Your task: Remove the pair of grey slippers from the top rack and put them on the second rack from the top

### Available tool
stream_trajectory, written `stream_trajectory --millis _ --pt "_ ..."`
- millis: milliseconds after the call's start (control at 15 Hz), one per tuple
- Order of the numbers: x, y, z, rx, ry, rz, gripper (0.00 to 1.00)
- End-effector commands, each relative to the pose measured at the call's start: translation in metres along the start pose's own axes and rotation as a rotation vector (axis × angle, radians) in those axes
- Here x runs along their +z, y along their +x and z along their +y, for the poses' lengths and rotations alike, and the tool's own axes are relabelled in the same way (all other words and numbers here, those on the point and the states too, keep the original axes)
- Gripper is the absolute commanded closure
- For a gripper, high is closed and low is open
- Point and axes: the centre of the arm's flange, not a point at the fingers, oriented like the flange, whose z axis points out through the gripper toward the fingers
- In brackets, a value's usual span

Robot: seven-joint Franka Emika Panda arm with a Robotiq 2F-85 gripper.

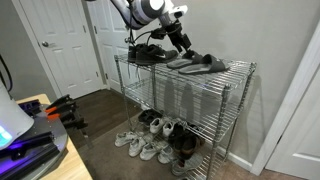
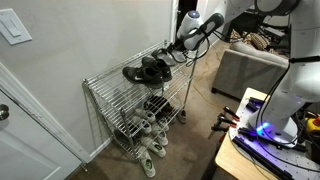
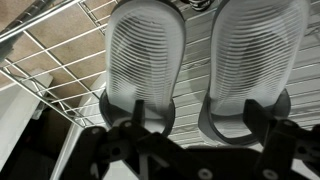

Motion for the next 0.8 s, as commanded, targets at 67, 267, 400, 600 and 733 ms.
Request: stream_trajectory --millis 67,267,400,600,733 --pt "0.030 0.008 -0.014 0.044 0.030 0.041 0.00" --pt "0.045 0.018 -0.024 0.083 0.060 0.077 0.00" --pt "0.054 0.024 -0.030 0.091 0.075 0.099 0.00" --pt "0.066 0.033 -0.039 0.082 0.077 0.129 0.00" --pt "0.074 0.038 -0.037 0.077 0.057 0.143 0.00"
